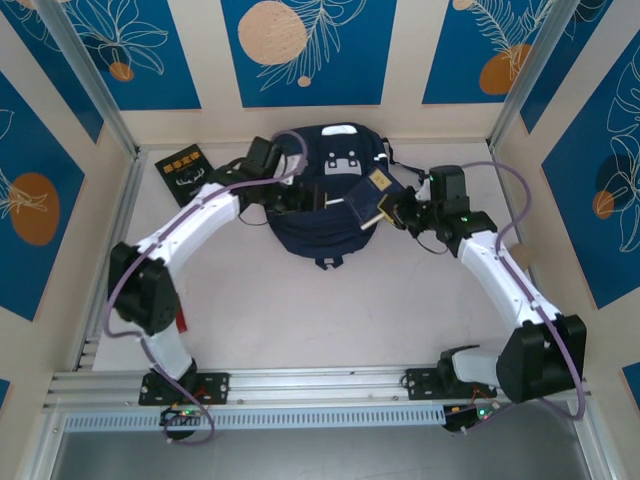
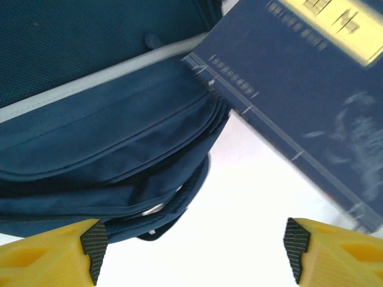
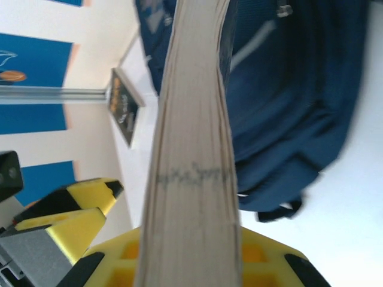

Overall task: Pack the student bag
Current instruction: Open the student bag at the center of the table.

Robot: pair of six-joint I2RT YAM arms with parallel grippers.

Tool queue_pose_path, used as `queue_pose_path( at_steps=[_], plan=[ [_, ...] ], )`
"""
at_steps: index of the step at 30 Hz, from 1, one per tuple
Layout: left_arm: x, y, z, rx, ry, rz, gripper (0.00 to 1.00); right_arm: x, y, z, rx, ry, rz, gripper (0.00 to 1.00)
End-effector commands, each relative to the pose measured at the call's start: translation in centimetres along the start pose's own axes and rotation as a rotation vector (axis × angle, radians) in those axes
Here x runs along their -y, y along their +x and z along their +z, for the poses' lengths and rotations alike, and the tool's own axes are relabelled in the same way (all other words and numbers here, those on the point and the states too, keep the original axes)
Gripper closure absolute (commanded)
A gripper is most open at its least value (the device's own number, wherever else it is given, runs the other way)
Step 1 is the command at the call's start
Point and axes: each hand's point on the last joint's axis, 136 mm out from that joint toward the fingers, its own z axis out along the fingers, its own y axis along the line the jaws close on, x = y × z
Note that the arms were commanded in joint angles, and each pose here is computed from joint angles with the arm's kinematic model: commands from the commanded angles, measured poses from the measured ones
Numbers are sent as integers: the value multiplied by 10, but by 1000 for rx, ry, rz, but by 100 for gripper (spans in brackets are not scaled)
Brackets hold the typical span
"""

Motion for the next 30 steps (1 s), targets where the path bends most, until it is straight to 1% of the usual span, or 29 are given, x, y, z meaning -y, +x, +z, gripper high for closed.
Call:
queue_pose_path(
  at_steps=[1,3,4,6,7,12,14,21,25,30],
  plan=[
    [-10,14,19,-124,-112,271,23,24,-1,-18,33,58,-42,85],
    [-11,16,34,-164,-191,442,22,35,-2,-24,45,66,-25,85],
    [-13,15,40,-170,-228,504,20,38,-4,-26,51,68,-17,85],
    [-12,17,55,-198,-238,615,20,48,-5,-31,58,70,4,85],
    [-12,17,60,-213,-234,641,20,50,-6,-33,60,67,12,85],
    [-26,14,93,-286,-249,737,24,61,-11,-39,68,55,44,85],
    [-38,12,103,-315,-285,783,27,63,-12,-40,69,52,53,85],
    [-61,1,121,-341,-385,870,36,67,-12,-41,68,47,66,85],
    [-63,-5,124,-327,-409,878,46,69,-12,-39,71,47,73,85],
    [-57,-13,121,-295,-404,890,67,70,-13,-39,76,55,77,85]
  ],
)
